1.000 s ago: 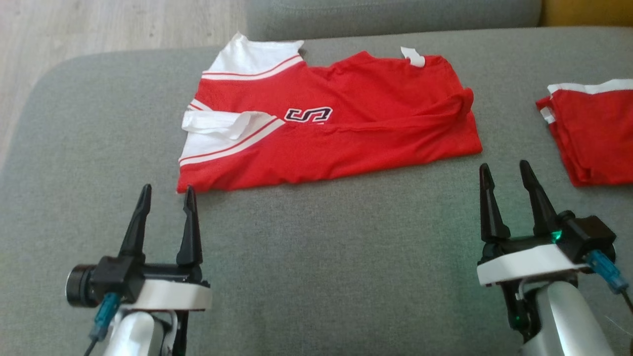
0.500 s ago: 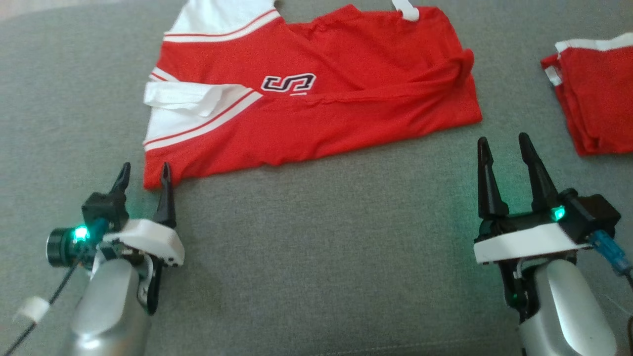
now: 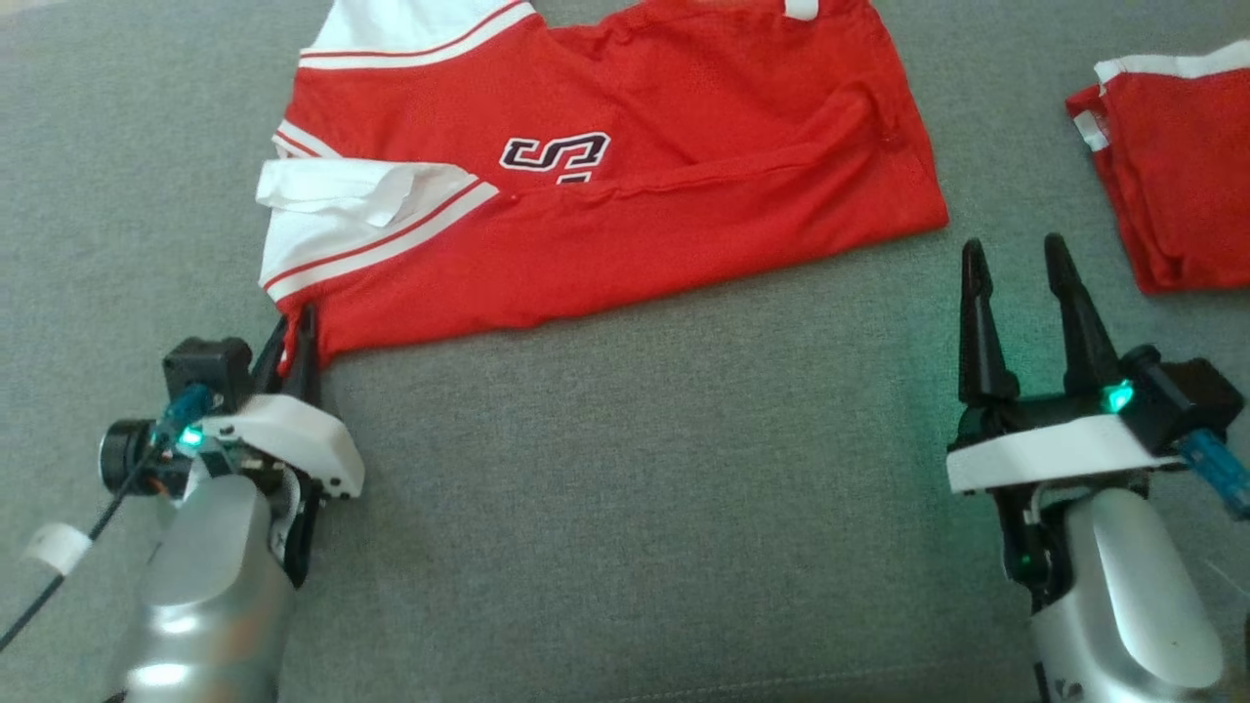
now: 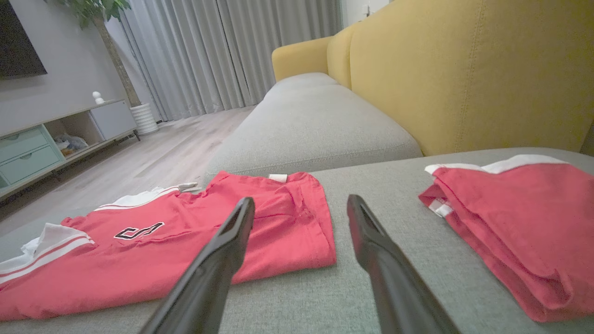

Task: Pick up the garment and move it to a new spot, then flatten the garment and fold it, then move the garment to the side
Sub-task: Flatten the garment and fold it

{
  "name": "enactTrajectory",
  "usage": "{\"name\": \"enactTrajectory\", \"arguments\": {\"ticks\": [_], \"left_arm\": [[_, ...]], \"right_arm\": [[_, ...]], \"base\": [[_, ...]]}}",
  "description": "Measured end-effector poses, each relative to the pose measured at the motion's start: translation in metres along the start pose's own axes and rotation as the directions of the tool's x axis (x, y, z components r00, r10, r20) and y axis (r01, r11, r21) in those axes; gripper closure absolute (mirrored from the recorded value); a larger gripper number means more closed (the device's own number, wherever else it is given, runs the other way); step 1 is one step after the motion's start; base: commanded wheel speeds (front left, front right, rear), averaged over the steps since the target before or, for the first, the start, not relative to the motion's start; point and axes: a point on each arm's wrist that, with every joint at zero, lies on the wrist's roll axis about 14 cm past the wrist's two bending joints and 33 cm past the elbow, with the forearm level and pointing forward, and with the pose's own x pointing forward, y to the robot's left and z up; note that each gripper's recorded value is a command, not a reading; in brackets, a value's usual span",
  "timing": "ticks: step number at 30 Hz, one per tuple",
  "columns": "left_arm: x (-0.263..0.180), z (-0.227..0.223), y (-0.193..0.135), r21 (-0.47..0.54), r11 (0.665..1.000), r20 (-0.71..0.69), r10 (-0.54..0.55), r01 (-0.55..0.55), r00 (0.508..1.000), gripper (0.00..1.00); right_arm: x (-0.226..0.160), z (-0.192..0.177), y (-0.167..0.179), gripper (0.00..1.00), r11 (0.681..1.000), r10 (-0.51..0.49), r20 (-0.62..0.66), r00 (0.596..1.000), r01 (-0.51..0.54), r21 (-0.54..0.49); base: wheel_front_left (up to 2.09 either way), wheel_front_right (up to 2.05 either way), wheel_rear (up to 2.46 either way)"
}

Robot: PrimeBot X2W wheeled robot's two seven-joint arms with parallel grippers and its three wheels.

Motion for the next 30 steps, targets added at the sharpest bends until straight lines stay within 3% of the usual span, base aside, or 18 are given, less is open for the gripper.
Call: {"name": "enactTrajectory", "arguments": {"ticks": [5,12,17,23,27,29,30], "left_arm": [[-0.009,0.014,-0.003,-0.004,1.000,0.089,-0.005,0.005,0.996,1.00],[-0.019,0.074,-0.014,0.013,0.999,0.289,-0.048,0.046,0.956,1.00],[-0.034,0.107,-0.032,0.058,0.994,0.405,-0.106,0.090,0.908,1.00],[-0.045,0.102,-0.040,0.061,0.992,0.417,-0.127,0.111,0.900,1.00],[-0.048,0.099,-0.039,0.073,0.991,0.414,-0.129,0.109,0.901,1.00],[-0.049,0.098,-0.039,0.074,0.991,0.411,-0.129,0.108,0.902,1.00],[-0.050,0.097,-0.038,0.074,0.991,0.409,-0.132,0.111,0.903,1.00]], "right_arm": [[-0.001,-0.027,-0.013,0.00,0.998,-0.035,-0.125,0.992,0.029,-0.049],[0.033,-0.033,-0.007,0.00,0.992,-0.024,-0.261,0.965,-0.010,-0.128],[0.046,-0.058,-0.011,0.00,0.973,-0.061,-0.434,0.899,-0.043,-0.226],[0.055,-0.074,-0.026,0.00,0.950,-0.140,-0.542,0.828,-0.041,-0.308],[0.059,-0.080,-0.025,0.00,0.945,-0.152,-0.576,0.803,-0.052,-0.322],[0.062,-0.081,-0.022,1.00,0.945,-0.146,-0.584,0.798,-0.062,-0.320],[0.064,-0.082,-0.021,1.00,0.941,-0.145,-0.590,0.794,-0.074,-0.332]], "base": [[0.00,0.00,0.00],[0.00,0.00,0.00],[0.00,0.00,0.00],[0.00,0.00,0.00],[0.00,0.00,0.00],[0.00,0.00,0.00],[0.00,0.00,0.00]]}}
